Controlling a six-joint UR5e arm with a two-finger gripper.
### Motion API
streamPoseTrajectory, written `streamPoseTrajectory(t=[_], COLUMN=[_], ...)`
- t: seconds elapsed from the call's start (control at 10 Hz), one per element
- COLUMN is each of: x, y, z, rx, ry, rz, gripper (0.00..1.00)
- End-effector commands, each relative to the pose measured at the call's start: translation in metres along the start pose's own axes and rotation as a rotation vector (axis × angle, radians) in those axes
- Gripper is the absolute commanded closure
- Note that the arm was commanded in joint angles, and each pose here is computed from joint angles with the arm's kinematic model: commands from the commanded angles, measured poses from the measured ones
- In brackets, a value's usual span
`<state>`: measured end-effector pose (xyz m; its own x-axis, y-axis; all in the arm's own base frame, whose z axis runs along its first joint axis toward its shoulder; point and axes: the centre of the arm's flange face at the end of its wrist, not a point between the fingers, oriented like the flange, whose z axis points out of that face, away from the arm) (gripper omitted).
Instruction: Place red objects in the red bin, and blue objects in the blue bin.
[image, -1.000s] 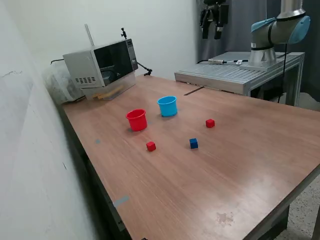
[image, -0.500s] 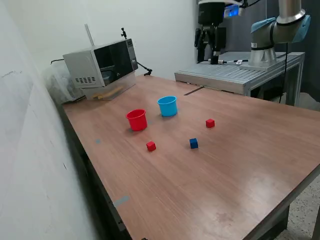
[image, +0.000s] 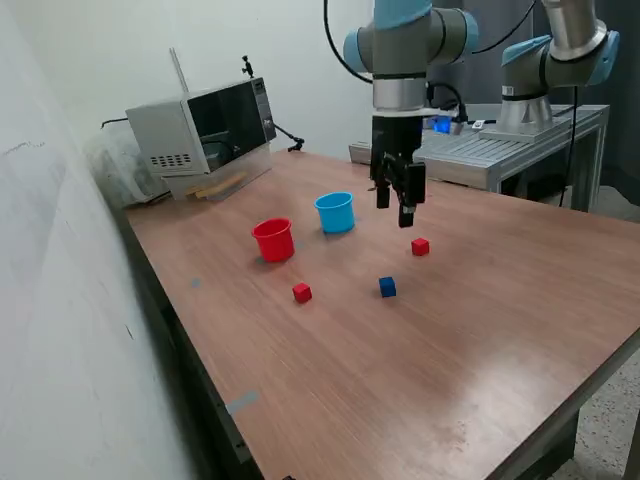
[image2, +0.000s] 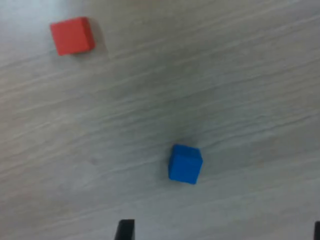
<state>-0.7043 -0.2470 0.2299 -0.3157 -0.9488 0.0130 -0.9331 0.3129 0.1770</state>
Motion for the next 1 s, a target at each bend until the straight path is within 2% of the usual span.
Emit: streamPoseTrajectory(t=[0.0,0.1,0.4,0.9], x=[0.008,0.01,0.013,0.01], y=[0.008,0.013,0.01,0.012], z=[0.033,0.042,0.094,0.119], rx=[0.003,0.002,0.05,0.052], ry=[-0.019,-0.024,-0.054,-0.056], rz=[0.044,0.098,0.113,0.121], gripper=[0.0,0.0,0.0,0.0])
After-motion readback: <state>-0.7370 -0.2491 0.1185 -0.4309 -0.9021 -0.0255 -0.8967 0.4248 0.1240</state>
